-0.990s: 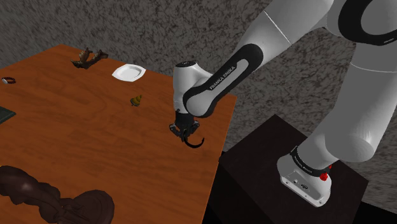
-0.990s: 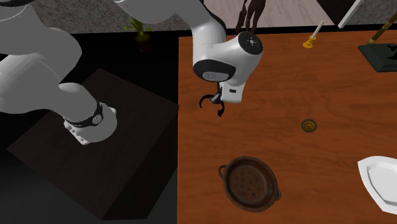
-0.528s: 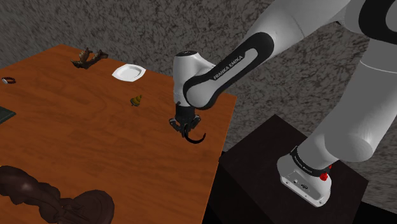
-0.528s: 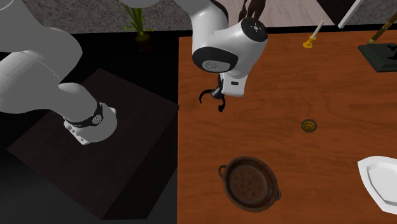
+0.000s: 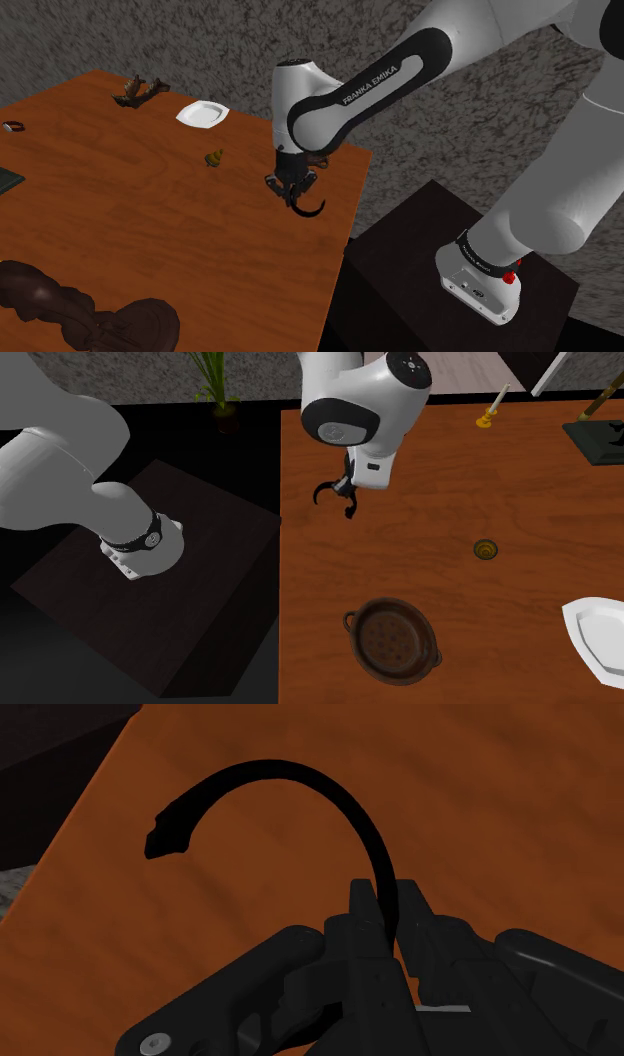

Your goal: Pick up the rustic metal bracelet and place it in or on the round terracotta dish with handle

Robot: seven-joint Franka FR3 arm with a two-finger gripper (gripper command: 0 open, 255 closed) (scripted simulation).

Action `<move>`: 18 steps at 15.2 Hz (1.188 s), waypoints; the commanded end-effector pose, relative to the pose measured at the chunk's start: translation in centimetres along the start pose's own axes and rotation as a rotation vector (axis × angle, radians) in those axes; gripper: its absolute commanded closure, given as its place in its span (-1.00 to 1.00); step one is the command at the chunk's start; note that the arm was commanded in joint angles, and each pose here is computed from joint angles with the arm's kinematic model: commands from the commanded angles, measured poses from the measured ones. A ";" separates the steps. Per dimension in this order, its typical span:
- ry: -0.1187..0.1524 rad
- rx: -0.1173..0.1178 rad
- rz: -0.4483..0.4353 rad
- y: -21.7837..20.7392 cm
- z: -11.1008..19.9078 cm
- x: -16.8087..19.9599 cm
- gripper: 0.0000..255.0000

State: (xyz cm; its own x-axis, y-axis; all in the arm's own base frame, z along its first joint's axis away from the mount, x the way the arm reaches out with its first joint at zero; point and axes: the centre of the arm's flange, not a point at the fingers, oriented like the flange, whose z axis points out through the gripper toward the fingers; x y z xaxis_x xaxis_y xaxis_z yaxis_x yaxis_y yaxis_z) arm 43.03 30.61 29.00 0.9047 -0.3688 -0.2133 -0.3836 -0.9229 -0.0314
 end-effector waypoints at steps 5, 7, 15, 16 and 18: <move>0.000 0.000 0.000 2.1 -2.0 5.9 1.00; 0.000 0.000 0.000 3.0 -2.6 8.3 1.00; 0.000 0.000 0.000 6.5 -5.1 18.0 1.00; 0.000 0.000 0.000 6.9 -5.4 19.2 1.00; 0.000 0.000 0.000 7.8 -6.0 21.6 1.00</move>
State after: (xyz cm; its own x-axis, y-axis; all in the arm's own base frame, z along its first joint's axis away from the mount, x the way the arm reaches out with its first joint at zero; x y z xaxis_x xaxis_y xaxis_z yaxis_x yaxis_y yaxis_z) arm 59.74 15.77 29.82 0.9044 -0.3695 -0.2135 -0.3844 -0.9226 -0.0312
